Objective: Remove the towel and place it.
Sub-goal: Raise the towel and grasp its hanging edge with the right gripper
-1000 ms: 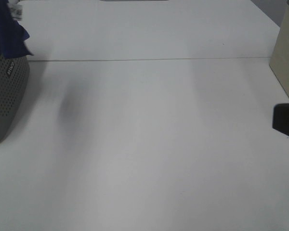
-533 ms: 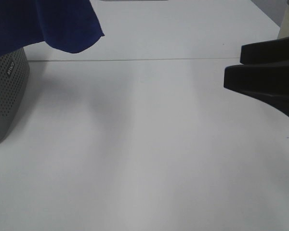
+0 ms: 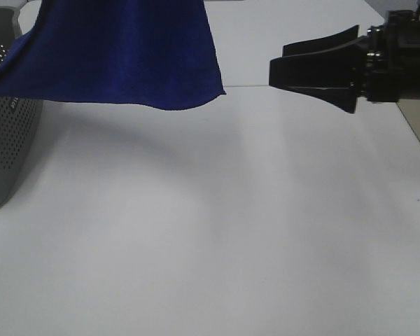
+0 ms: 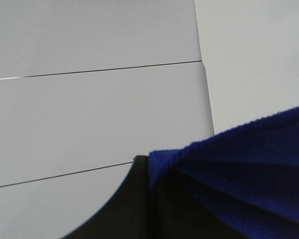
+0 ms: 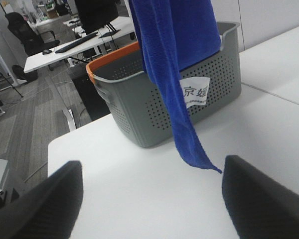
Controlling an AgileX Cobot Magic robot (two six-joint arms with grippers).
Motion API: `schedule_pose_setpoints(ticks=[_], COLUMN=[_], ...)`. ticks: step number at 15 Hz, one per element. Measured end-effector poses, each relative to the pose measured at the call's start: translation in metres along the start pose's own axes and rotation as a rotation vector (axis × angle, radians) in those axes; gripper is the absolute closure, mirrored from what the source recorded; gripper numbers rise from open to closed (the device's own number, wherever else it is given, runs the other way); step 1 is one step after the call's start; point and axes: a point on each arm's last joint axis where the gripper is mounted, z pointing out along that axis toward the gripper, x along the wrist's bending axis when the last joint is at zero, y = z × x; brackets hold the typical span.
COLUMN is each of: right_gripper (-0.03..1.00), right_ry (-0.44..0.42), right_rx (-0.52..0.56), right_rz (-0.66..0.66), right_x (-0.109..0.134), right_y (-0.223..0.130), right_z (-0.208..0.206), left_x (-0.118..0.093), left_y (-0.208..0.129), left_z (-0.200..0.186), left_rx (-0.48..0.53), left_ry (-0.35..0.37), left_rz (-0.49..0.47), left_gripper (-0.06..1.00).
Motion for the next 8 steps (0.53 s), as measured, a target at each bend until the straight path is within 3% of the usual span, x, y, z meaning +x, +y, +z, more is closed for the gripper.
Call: schedule_pose_setpoints(ticks=[2,8], right_gripper=[0.20,0.20], right_ry=[-0.009,0.100], right_rx=[0.020,0.077], right_rz=[0.001,-0.008], right_x=[-0.011,-0.031], right_y=[0.001,-0.004], right_z=[0.015,0.072], left_x=[-0.002,-0.004], left_y=[0.008,0.017], left_z=[0.001,0.000], left_rx=[-0.021,-0.051], left_ry=[-0.005,-0.004], left_rz=[0.000,-0.003], left_gripper=[0.94,0.94])
